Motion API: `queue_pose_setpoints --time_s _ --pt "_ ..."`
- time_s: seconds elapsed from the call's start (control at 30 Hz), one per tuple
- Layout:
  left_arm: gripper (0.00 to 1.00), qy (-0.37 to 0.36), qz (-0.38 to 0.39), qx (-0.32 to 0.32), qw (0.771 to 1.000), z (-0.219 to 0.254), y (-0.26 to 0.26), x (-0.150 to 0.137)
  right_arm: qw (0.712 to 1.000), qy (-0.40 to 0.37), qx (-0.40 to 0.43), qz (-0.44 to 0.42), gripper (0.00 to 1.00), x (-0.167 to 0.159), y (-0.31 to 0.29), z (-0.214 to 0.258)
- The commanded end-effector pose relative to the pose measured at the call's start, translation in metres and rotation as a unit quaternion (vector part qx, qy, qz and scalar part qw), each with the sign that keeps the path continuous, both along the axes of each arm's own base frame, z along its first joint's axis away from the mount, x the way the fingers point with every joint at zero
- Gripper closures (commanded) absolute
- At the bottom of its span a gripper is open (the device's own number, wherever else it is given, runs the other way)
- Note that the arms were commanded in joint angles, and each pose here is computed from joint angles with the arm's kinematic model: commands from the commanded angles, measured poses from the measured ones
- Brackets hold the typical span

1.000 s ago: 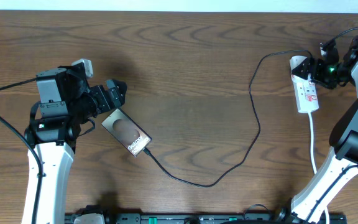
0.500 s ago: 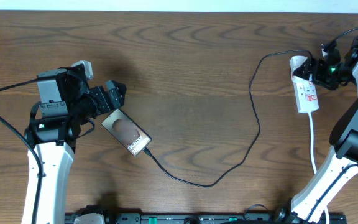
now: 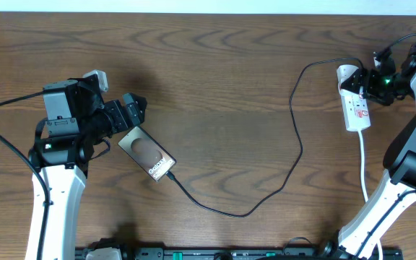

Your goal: Plug charger to phone and switch on socket

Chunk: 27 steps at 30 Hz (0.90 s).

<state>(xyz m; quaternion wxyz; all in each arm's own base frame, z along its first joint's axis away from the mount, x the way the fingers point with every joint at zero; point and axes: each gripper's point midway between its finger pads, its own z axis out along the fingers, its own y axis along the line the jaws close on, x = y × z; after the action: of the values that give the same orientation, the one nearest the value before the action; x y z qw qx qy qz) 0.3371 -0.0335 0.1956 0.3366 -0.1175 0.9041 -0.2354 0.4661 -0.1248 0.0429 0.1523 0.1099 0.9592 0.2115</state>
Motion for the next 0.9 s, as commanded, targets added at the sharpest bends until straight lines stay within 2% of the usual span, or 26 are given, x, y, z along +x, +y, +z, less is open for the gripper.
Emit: queue_pose_setpoints --time_s 0.0,0.5,0.87 --pt "0.02 -0.009 -0.003 0.013 1.000 0.006 0.002 0.004 0.999 0.004 0.034 0.000 0.15 0.001 0.011 -0.004" --pt "0.02 -0.009 -0.003 0.012 1.000 0.006 0.002 0.004 0.998 -0.003 0.061 0.003 0.16 0.002 0.019 0.000" --pt "0.02 -0.009 -0.003 0.012 1.000 0.005 0.002 0.004 0.998 0.011 0.067 0.007 0.16 -0.005 0.030 -0.016"
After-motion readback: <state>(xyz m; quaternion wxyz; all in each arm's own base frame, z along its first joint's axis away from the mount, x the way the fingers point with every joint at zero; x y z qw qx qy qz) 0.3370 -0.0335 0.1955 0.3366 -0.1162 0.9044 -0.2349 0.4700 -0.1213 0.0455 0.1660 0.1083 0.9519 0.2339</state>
